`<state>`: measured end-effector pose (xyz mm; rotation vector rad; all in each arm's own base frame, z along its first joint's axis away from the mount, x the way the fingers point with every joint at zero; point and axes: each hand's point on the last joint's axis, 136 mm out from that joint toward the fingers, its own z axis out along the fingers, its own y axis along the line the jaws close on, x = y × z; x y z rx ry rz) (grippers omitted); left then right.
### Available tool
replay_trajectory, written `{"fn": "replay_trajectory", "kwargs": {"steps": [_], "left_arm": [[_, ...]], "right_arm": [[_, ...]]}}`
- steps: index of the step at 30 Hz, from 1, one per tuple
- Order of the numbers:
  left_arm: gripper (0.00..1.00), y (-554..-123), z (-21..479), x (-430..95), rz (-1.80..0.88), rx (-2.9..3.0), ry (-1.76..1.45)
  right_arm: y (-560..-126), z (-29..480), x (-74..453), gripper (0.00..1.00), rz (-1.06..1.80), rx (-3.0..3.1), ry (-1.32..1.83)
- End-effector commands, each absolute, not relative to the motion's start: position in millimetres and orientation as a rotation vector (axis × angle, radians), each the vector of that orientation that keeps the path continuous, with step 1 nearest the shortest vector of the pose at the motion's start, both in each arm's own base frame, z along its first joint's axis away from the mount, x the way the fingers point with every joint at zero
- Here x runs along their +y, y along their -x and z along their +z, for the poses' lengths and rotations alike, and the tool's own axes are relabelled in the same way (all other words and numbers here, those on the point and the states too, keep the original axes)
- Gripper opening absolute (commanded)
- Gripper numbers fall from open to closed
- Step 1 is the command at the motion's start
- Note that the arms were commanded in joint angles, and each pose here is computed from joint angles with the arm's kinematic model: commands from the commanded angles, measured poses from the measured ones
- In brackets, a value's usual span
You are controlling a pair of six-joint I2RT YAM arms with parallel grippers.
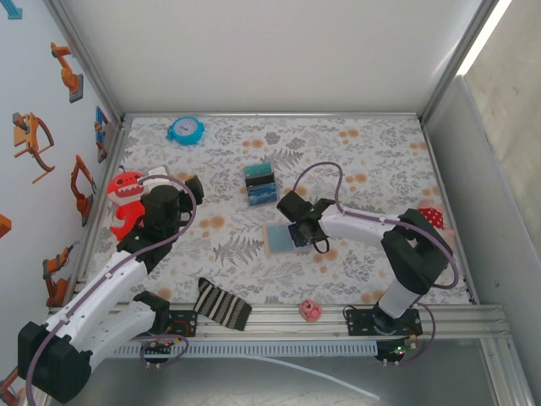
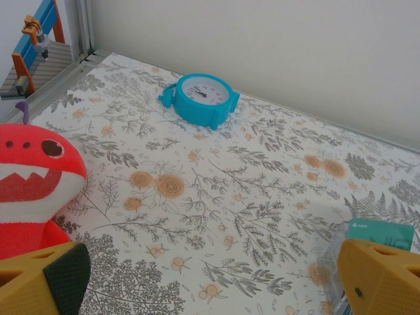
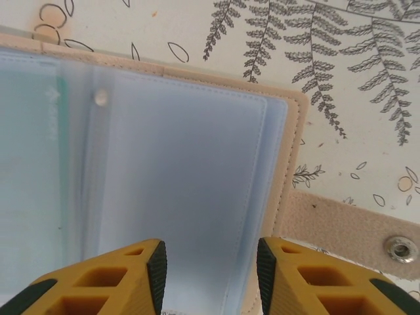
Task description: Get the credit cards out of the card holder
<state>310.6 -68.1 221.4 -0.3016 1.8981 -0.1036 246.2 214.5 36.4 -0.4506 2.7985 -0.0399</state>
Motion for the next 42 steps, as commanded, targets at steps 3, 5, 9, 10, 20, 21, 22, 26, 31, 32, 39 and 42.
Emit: {"fn": "replay_trajectory", "kwargs": {"steps": [3,5,9,10,20,21,22,26,31,32,39,42], "left_arm": [[0.97,-309.7,237.2,-65.2,-0.099,1.874,0.296],[0.97,-309.8,236.5,-64.6,-0.096,1.874,0.302],[0.97,-310.1,234.9,-62.5,-0.087,1.871,0.317],[0.97,-310.3,234.9,-62.7,-0.086,1.871,0.316],[0.97,-311.6,233.0,-63.4,-0.077,1.883,0.308],[0.97,-311.3,231.9,-63.0,-0.074,1.886,0.308],[0.97,-311.3,231.3,-63.1,-0.073,1.888,0.306],[0.97,-311.6,230.1,-63.6,-0.072,1.891,0.305],[0.97,-312.2,227.8,-64.1,-0.069,1.900,0.303],[0.97,-312.3,228.3,-64.2,-0.070,1.898,0.302],[0.97,-312.5,226.6,-65.6,-0.072,1.906,0.296],[0.97,-312.7,227.2,-65.9,-0.075,1.904,0.298]], "right_arm": [[-252.2,71.3,213.5,0.41,0.009,2.725,0.373],[-251.0,77.0,222.5,0.41,0.081,2.713,0.384],[-243.1,74.3,244.9,0.40,0.186,2.716,0.446],[-241.0,72.0,250.2,0.39,0.193,2.718,0.470],[-227.8,49.7,301.8,0.33,0.293,2.747,0.641],[-227.1,48.2,304.1,0.33,0.303,2.749,0.648],[-226.8,47.0,307.1,0.33,0.313,2.751,0.655],[-224.0,37.9,310.2,0.37,0.313,2.774,0.674],[-223.9,31.6,310.2,0.42,0.298,2.785,0.685],[-224.0,30.5,309.5,0.43,0.293,2.786,0.688],[-221.5,20.6,299.7,0.45,0.210,2.817,0.705],[-219.9,15.3,294.3,0.46,0.163,2.831,0.717]]}}
